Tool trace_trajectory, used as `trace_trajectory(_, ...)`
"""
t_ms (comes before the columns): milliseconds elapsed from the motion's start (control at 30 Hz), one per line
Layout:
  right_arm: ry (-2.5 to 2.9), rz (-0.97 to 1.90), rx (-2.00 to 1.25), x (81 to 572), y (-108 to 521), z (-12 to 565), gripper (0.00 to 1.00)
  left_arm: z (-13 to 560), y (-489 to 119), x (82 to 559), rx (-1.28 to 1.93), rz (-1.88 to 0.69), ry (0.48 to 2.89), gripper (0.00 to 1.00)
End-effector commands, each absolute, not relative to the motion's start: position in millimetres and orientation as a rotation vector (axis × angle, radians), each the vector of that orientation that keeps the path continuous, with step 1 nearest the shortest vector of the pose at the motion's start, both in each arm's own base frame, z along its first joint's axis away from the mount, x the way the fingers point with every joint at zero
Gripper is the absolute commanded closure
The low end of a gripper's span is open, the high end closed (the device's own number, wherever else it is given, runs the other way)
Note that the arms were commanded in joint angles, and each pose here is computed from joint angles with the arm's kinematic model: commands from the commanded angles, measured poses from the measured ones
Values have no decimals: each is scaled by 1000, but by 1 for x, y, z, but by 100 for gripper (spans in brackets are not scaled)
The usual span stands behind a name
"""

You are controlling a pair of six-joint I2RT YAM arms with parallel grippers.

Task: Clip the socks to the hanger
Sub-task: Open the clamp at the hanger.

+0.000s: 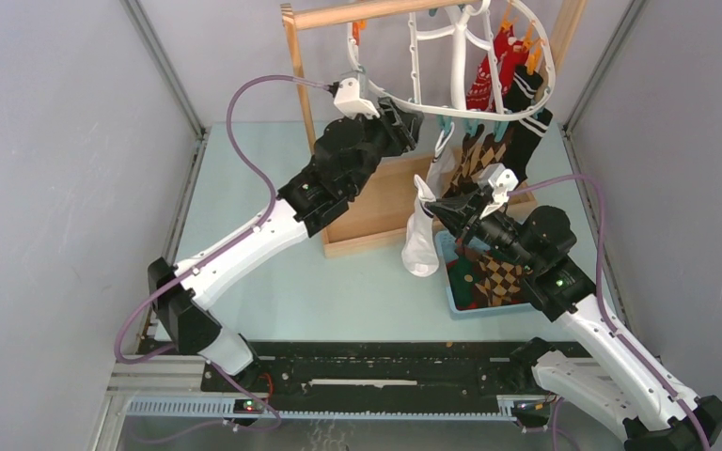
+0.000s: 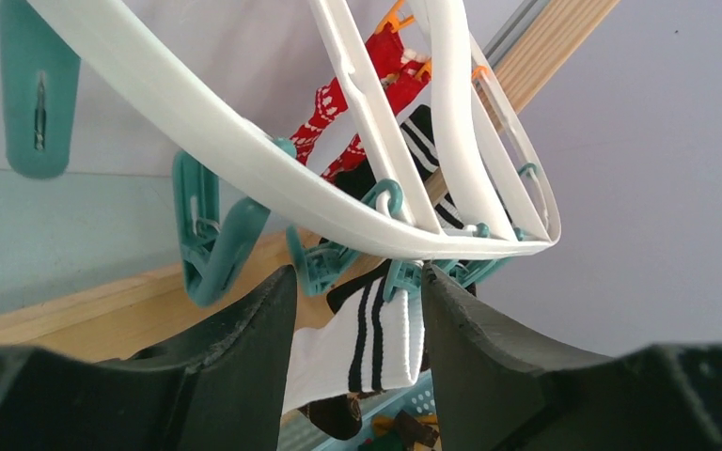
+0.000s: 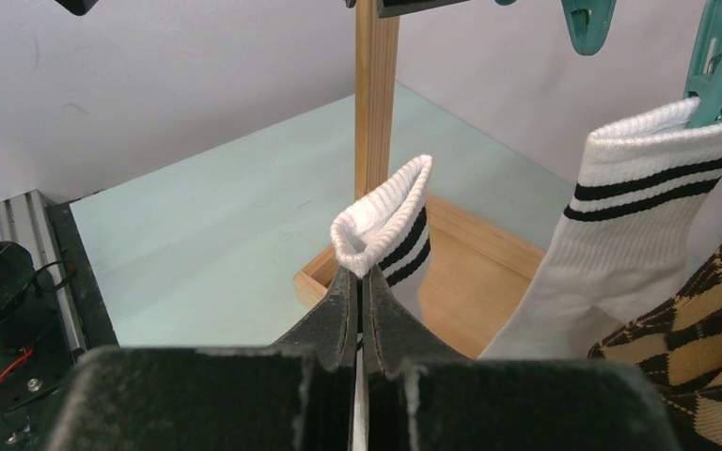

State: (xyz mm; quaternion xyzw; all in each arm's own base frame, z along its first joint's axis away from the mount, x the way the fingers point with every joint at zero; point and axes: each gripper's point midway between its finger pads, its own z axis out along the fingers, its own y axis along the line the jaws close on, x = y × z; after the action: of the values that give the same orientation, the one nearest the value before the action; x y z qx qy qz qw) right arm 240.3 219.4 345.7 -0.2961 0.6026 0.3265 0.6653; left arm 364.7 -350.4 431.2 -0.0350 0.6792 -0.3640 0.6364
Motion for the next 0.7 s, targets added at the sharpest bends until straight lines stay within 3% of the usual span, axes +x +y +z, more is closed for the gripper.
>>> trace_trajectory(0,1285,726,-636,241,215,376,100,437,-347,361,-87,-822,1514,44)
trace_trajectory(300,1283,728,-637,241,216,376,100,435,-342,357,-74,-809,1495,40)
trace_trajectory(667,1276,724,-634,242,215,378,100,431,-349,369,-87,-784,1493,44)
